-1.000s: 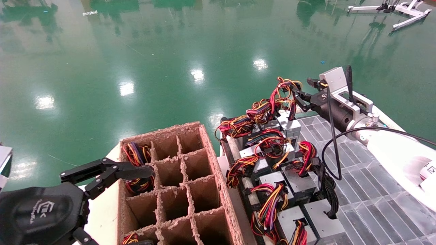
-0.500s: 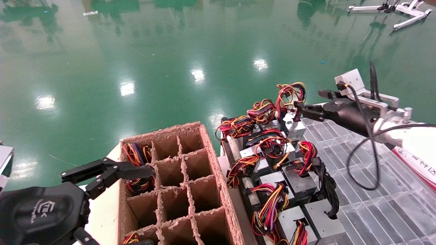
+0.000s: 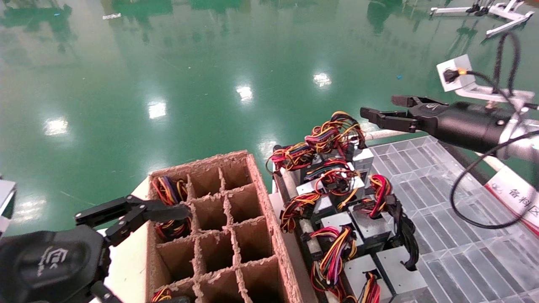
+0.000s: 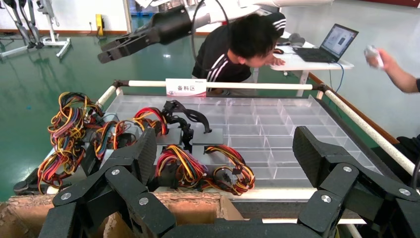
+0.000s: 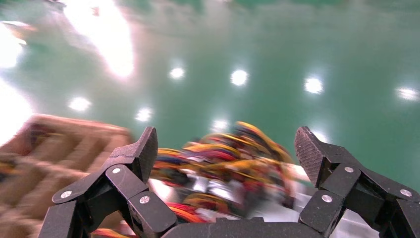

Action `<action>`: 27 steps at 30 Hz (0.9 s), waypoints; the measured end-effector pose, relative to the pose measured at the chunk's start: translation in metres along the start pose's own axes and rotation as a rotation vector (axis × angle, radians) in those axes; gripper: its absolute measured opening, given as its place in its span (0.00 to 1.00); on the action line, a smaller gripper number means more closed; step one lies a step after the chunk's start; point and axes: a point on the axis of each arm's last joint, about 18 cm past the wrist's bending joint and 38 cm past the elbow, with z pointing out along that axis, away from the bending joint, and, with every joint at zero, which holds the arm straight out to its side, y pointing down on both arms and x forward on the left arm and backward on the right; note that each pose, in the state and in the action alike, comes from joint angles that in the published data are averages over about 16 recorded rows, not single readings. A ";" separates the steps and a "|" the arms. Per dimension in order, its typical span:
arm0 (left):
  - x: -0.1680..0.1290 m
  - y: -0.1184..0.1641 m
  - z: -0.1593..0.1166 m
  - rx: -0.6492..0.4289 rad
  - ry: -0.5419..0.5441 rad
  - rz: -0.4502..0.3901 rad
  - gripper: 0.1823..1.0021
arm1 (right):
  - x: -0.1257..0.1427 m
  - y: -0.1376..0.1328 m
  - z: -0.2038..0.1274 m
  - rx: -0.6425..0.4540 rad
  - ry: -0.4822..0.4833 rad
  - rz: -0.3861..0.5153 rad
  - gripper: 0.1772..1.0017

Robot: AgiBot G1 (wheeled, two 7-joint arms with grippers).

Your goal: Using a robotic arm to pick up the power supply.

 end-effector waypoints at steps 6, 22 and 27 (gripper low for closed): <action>0.000 0.000 0.000 0.000 0.000 0.000 1.00 | -0.021 0.007 0.000 0.035 -0.109 0.033 0.99; 0.000 0.000 0.000 0.000 0.000 0.000 1.00 | -0.077 0.023 -0.015 0.124 -0.355 0.065 1.00; 0.000 0.000 0.000 0.000 0.000 0.000 1.00 | -0.085 0.024 -0.020 0.137 -0.390 0.062 1.00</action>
